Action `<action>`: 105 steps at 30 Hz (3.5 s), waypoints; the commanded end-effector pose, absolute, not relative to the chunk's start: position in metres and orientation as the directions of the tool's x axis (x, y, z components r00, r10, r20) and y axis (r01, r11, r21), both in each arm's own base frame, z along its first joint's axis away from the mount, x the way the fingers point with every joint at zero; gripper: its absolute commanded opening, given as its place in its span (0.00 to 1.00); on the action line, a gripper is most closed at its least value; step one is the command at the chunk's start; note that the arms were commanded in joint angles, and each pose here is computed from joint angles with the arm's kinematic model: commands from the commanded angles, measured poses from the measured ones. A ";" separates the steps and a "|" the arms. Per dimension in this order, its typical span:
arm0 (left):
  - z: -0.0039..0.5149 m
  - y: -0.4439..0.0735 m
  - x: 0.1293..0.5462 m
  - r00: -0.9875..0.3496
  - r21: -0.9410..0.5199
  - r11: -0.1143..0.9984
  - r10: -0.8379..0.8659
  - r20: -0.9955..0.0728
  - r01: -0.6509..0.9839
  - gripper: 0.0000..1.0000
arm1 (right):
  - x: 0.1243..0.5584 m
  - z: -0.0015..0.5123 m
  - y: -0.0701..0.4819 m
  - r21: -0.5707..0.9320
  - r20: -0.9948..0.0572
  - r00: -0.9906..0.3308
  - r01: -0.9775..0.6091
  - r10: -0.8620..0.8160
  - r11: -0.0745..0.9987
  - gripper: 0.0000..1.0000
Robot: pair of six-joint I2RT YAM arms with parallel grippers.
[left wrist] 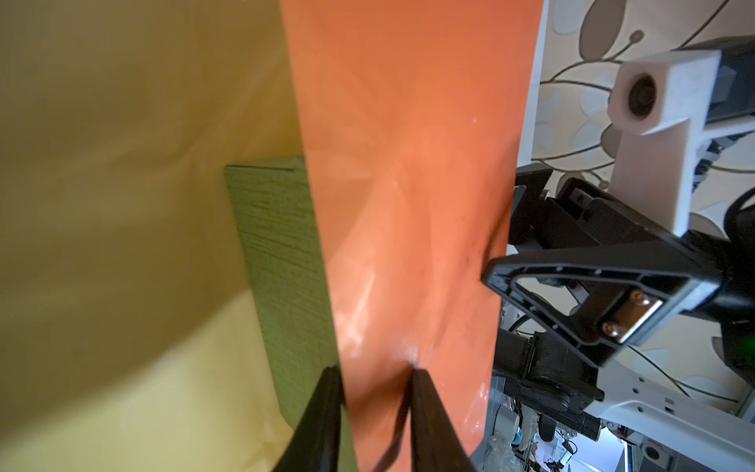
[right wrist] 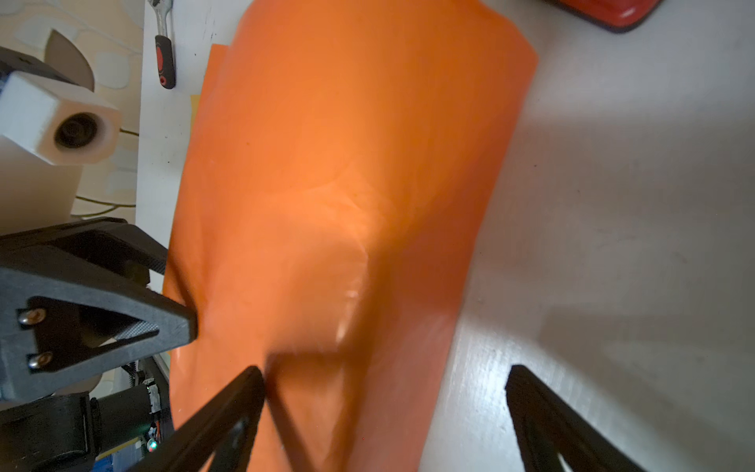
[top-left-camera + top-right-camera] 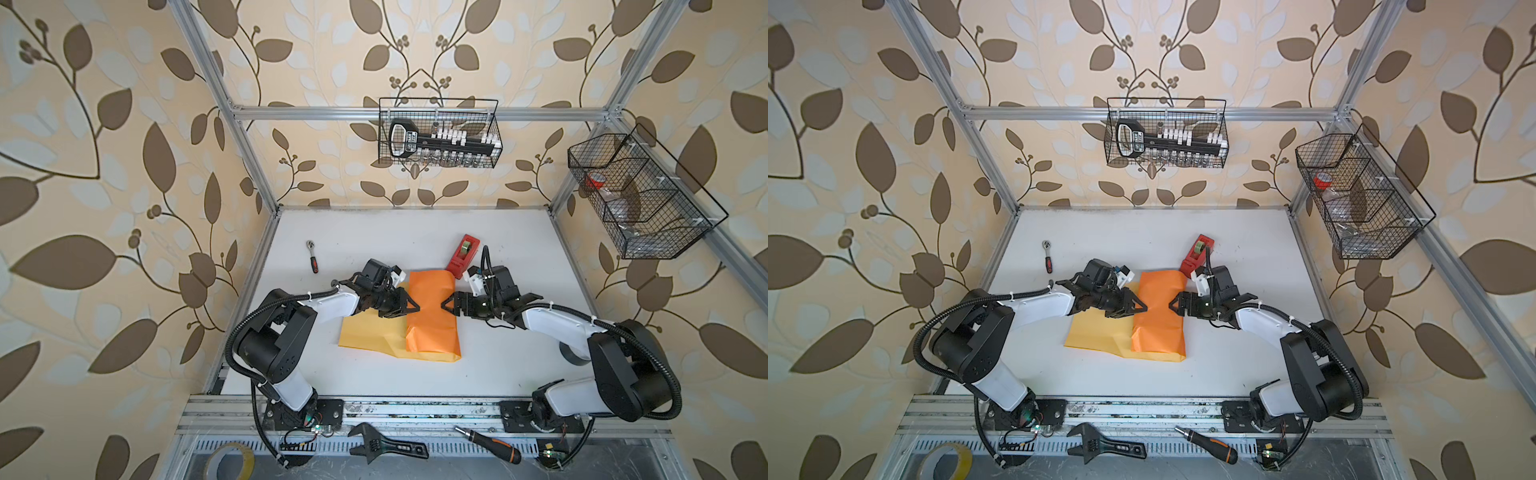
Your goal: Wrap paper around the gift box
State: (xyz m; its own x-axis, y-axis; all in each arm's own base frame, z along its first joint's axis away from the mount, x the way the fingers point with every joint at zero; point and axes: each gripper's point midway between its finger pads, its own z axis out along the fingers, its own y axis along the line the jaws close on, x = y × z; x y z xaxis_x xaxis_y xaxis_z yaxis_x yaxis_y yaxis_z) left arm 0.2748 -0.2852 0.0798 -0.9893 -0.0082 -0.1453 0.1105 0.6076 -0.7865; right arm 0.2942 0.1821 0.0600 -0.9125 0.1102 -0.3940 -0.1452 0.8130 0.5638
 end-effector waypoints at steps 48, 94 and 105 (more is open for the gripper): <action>0.049 -0.110 0.222 -0.822 -0.575 0.761 -0.512 -0.248 -0.300 0.79 | 0.268 0.017 0.160 0.480 -0.338 -0.938 -0.103 0.075 0.871 0.91; 0.092 -0.097 0.276 -0.765 -0.748 0.644 -0.560 -0.318 -0.160 0.05 | 0.272 0.015 0.163 0.471 -0.327 -0.943 -0.103 0.065 0.876 0.89; 0.129 -0.144 0.274 -0.813 -0.623 0.781 -0.335 -0.476 0.042 0.00 | 0.271 0.014 0.164 0.464 -0.327 -0.943 -0.104 0.062 0.880 0.89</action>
